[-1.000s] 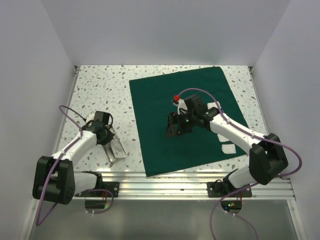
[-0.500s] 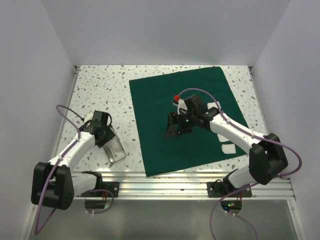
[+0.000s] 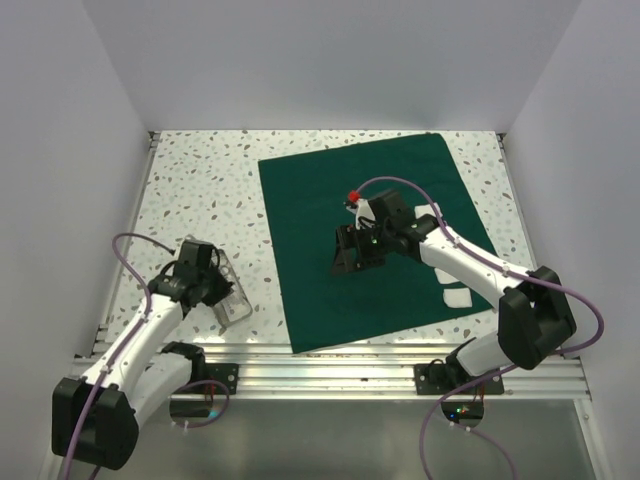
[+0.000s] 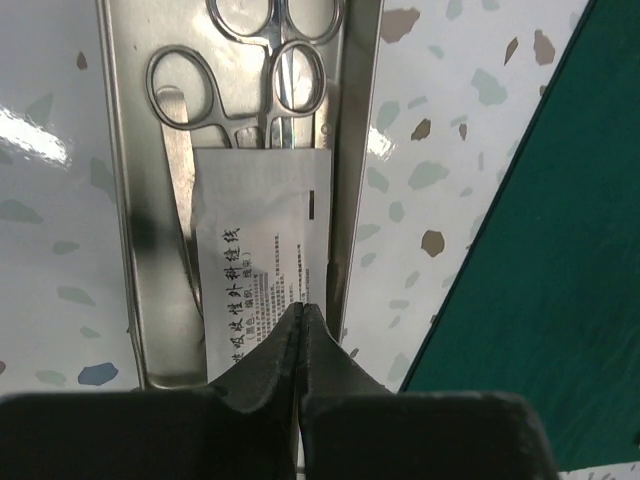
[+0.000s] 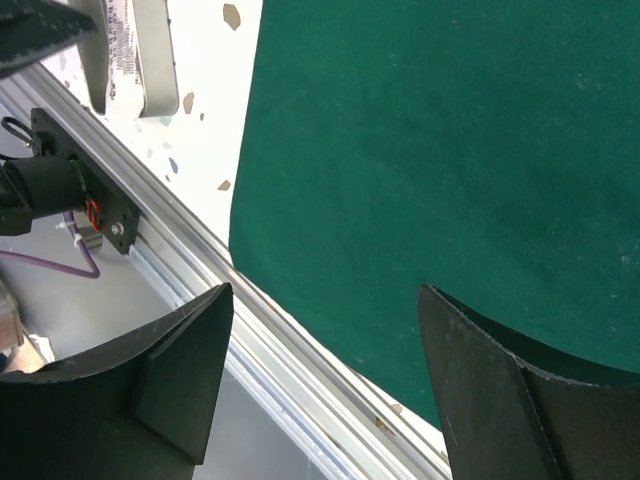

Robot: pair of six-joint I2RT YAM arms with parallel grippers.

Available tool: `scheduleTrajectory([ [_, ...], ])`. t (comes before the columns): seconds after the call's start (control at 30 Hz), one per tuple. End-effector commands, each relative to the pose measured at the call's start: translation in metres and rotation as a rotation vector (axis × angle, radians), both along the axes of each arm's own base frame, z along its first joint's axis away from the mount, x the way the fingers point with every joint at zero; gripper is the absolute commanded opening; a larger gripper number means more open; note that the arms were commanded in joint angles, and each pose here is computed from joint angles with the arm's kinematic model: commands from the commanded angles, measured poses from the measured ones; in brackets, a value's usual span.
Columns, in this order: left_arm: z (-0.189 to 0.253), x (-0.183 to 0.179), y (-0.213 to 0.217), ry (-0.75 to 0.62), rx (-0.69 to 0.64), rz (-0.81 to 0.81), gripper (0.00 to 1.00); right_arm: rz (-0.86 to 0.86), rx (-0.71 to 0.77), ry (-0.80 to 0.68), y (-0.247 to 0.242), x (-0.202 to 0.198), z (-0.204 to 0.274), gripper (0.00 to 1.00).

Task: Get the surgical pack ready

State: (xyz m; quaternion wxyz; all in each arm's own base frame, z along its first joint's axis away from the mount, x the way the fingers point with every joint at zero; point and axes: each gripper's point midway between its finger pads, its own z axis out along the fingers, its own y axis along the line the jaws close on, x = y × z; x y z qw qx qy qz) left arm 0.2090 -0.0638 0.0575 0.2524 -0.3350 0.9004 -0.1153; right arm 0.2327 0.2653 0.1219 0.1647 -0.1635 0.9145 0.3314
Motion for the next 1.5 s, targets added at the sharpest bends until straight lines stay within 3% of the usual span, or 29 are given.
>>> scheduleTrajectory([
  [0.0, -0.007, -0.013, -0.011, 0.030, -0.063, -0.022, 0.00, -0.033, 0.004, -0.046, -0.003, 0.006, 0.015, 0.78],
  [0.13, -0.026, -0.026, -0.023, 0.094, -0.119, -0.064, 0.00, -0.055, -0.018, -0.069, -0.010, 0.006, 0.019, 0.78],
  [0.43, -0.023, -0.008, 0.004, 0.181, 0.065, -0.006, 0.00, -0.180, -0.132, -0.139, -0.043, 0.023, 0.025, 0.78],
  [0.53, 0.003, 0.011, 0.001, 0.104, 0.069, -0.032, 0.00, -0.307, -0.224, -0.176, -0.075, 0.035, 0.027, 0.79],
  [0.63, 0.037, 0.025, -0.003, -0.034, 0.057, -0.064, 0.01, -0.518, -0.316, -0.164, -0.138, 0.050, 0.022, 0.79],
  [0.7, 0.053, 0.027, -0.010, -0.108, 0.036, -0.126, 0.06, -0.698, -0.382, -0.139, -0.191, 0.059, 0.018, 0.77],
  [0.8, 0.072, 0.035, -0.040, -0.236, -0.068, -0.295, 0.26, -0.926, -0.480, -0.098, -0.256, 0.054, 0.003, 0.77],
  [0.93, 0.084, 0.030, -0.082, -0.338, -0.231, -0.504, 0.45, -1.034, -0.424, 0.062, -0.275, 0.040, -0.032, 0.77],
  [1.1, 0.106, 0.026, -0.116, -0.439, -0.352, -0.638, 0.54, -1.094, -0.416, 0.234, -0.290, 0.004, -0.065, 0.78],
  [1.23, 0.109, 0.021, -0.136, -0.449, -0.379, -0.708, 0.57, -1.141, -0.429, 0.260, -0.298, -0.009, -0.068, 0.79],
  [1.47, 0.121, 0.028, -0.156, -0.466, -0.416, -0.777, 0.57, -1.202, -0.410, 0.214, -0.311, 0.002, -0.063, 0.78],
])
